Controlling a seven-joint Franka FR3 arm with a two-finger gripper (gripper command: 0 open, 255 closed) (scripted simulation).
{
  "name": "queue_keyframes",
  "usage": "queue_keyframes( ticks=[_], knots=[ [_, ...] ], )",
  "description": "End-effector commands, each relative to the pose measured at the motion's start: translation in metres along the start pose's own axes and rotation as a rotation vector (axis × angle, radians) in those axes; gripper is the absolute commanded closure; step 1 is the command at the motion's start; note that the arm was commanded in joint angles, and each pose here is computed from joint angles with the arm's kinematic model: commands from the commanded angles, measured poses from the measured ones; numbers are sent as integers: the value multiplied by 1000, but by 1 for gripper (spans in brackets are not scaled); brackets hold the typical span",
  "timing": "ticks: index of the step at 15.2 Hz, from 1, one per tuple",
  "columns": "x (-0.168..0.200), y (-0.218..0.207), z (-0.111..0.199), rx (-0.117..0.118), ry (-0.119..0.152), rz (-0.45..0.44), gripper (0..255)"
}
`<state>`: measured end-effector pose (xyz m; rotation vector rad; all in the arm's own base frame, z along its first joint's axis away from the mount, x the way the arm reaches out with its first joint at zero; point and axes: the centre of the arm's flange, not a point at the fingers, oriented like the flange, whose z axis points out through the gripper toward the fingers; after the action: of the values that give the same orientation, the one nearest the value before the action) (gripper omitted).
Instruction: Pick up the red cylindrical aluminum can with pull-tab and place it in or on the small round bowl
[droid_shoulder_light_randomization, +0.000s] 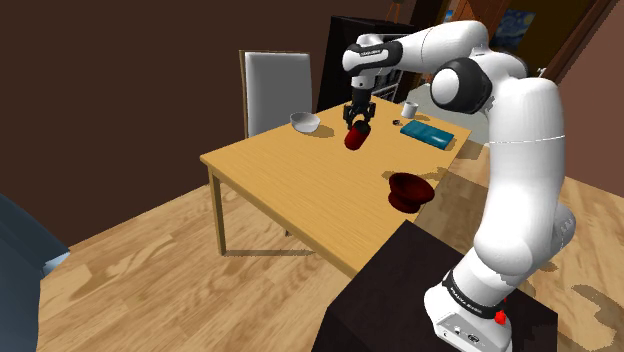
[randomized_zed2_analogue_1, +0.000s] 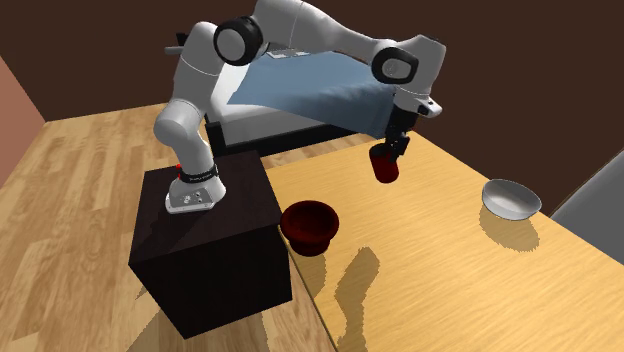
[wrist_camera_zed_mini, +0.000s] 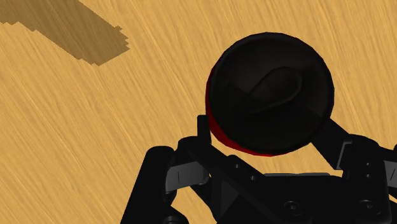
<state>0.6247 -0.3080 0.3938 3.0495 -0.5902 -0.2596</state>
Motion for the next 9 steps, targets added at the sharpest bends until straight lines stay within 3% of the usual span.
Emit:
queue_keyframes(
  ticks=[1,9],
  knots=[
    [-2,1,-10,0,0,0,255],
    [-80,51,-6,0,0,0,255]
  ],
)
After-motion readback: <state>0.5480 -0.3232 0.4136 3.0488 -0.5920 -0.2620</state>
